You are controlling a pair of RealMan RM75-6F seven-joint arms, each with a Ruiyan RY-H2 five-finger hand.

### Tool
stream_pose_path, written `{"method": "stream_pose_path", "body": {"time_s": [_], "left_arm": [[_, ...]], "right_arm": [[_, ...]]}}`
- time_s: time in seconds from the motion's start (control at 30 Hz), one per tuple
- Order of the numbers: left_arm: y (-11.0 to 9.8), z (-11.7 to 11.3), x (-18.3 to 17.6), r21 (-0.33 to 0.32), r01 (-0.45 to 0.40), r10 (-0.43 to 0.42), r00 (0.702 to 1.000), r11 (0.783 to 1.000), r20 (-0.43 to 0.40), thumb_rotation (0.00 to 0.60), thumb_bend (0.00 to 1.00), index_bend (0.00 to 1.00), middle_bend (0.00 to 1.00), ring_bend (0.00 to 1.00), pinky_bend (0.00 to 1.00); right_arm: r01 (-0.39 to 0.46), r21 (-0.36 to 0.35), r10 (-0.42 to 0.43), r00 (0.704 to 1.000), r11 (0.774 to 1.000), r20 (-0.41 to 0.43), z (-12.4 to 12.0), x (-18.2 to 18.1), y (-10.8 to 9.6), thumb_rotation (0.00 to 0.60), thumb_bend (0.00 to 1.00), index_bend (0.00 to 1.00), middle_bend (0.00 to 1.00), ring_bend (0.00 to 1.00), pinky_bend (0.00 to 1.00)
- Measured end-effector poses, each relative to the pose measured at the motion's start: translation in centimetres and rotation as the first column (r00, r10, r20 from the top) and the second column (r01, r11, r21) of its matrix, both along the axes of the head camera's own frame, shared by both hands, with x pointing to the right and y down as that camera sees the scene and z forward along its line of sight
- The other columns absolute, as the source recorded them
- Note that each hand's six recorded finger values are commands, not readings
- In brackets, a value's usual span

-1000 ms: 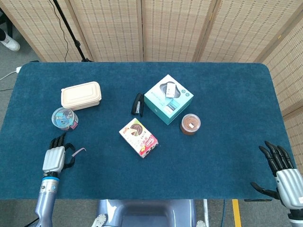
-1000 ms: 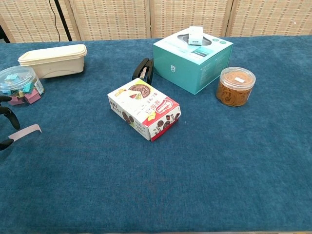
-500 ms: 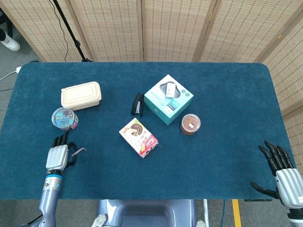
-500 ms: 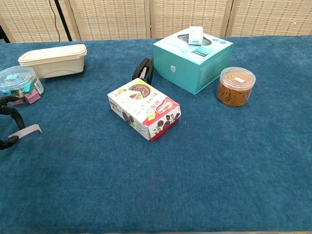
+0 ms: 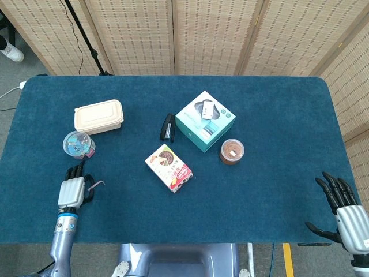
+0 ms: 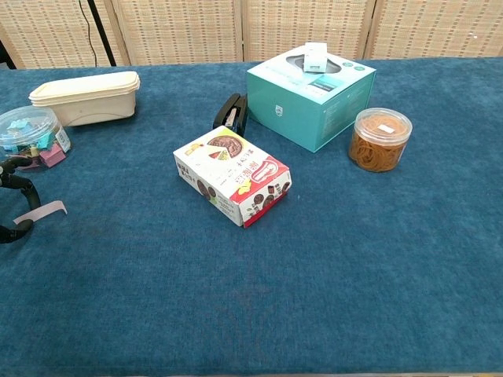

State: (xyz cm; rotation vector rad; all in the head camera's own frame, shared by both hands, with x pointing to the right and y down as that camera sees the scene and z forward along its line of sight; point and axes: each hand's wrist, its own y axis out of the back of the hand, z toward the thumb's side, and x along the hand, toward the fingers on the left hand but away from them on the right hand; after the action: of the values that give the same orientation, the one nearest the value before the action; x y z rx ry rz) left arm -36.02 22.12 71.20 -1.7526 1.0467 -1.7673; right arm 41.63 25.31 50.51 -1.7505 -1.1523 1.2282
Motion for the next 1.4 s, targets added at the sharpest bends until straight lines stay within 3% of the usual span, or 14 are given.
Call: {"method": "stream_pose_path", "body": {"time_s": [0.93, 1.23, 1.4], "left_arm": [[0.0, -0.4, 0.7, 0.031, -0.020, 0.020, 1.000, 0.999, 0.002, 0.600, 0.47, 0.57, 0.00, 0.00, 0.00], [-2.3, -3.2, 2.7, 0.124, -0.078, 0.082, 0.996, 0.989, -0.023, 0.600, 0.47, 0.59, 0.00, 0.00, 0.00], [-4.6, -5.0, 5.5, 0.159, -0.182, 0.189, 0.982, 0.970, -0.027, 0.600, 0.48, 0.59, 0.00, 0.00, 0.00]], "right_arm": [[0.001, -0.011, -0.001, 1.000, 1.000, 0.008, 0.0, 0.0, 0.0, 0.600, 0.00, 0.00, 0.00, 0.00, 0.00], [-0.001, -0.014, 0.001, 1.000, 1.000, 0.005, 0.1, 0.0, 0.1, 0.600, 0.00, 0.00, 0.00, 0.00, 0.00], [-0.003, -0.012, 0.003, 1.000, 1.000, 0.006, 0.1, 0.0, 0.0, 0.600, 0.00, 0.00, 0.00, 0.00, 0.00]]}}
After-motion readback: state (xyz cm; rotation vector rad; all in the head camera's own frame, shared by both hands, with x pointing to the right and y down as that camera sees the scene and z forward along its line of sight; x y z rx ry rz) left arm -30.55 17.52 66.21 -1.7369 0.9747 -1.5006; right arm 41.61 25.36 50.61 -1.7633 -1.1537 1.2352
